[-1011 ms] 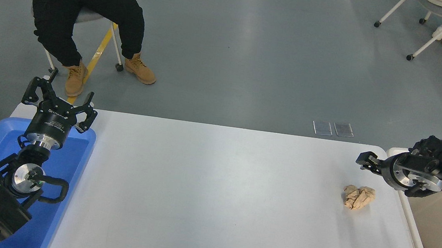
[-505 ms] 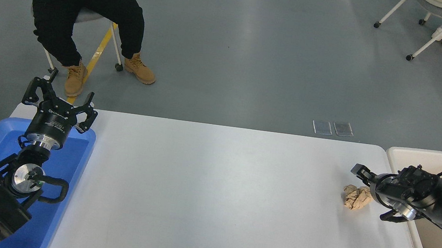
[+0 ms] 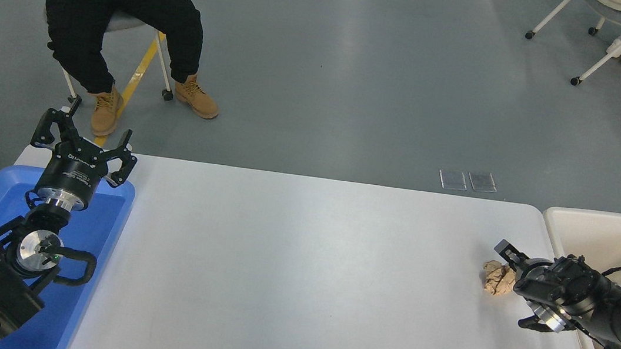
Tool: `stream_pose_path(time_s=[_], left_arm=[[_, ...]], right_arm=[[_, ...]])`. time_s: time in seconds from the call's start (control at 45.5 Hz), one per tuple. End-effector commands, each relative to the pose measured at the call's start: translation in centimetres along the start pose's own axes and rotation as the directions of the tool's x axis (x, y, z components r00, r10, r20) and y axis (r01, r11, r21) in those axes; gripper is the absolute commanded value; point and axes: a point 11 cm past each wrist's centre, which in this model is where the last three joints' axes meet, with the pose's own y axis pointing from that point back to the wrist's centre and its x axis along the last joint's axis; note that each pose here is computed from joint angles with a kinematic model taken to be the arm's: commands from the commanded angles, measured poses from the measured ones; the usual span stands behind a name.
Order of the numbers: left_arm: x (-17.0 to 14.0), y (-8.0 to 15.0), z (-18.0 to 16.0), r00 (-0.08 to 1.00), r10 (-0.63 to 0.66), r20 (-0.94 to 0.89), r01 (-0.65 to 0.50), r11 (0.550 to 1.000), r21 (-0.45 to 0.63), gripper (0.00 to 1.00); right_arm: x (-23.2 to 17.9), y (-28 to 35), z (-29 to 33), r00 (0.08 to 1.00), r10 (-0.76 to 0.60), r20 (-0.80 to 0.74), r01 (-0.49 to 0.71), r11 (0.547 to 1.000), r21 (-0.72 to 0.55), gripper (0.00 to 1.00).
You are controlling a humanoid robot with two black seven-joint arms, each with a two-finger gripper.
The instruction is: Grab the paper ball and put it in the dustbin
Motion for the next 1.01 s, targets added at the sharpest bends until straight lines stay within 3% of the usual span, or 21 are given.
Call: stream_pose_path(time_s=[0.0,0.242,0.308,0.374,0.571,0.681,0.813,0.989], left_arm=[[0.0,0.0,0.0,1.0,0.0,0.0,0.0,1.0,0.0,0.99],[0.0,0.0,0.0,1.0,0.0,0.0,0.0,1.0,0.0,0.99],[0.0,0.0,0.0,1.0,0.0,0.0,0.0,1.0,0.0,0.99],[0.0,0.0,0.0,1.0,0.0,0.0,0.0,1.0,0.0,0.99],[0.0,0.0,0.0,1.0,0.0,0.0,0.0,1.0,0.0,0.99],[0.0,0.0,0.0,1.0,0.0,0.0,0.0,1.0,0.0,0.99],[0.0,0.0,0.0,1.0,-0.001,-0.001,0.001,1.0,0.0,0.99],[0.0,0.0,0.0,1.0,-0.001,-0.001,0.001,1.0,0.0,0.99]], right_arm=[[-0.9,0.0,-0.3,1.0,-0.001,-0.003,0.001,1.0,0.006,0.98],[-1.5,0.0,-0.5,1.0,-0.01,-0.008,0.01,1.0,0.01,0.96],[-1.8,0.1,-0.6,1.0,-0.009,-0.016,0.009,1.0,0.014,0.82],[-2.1,0.0,-0.4,1.0,-0.008,-0.027,0.008,1.0,0.014,0.75],[-2.7,0.0,0.0,0.999,-0.017,-0.034,0.018,1.0,0.01,0.3],[-3.1,0.0,0.1,0.999,-0.026,-0.037,0.026,1.0,0.009,0.12],[-2.8,0.3,-0.6,0.999,-0.029,-0.039,0.03,0.999,0.022,0.03],[0.4,1.1,-1.3,0.995,-0.004,-0.1,0.01,0.998,0.058,0.03]])
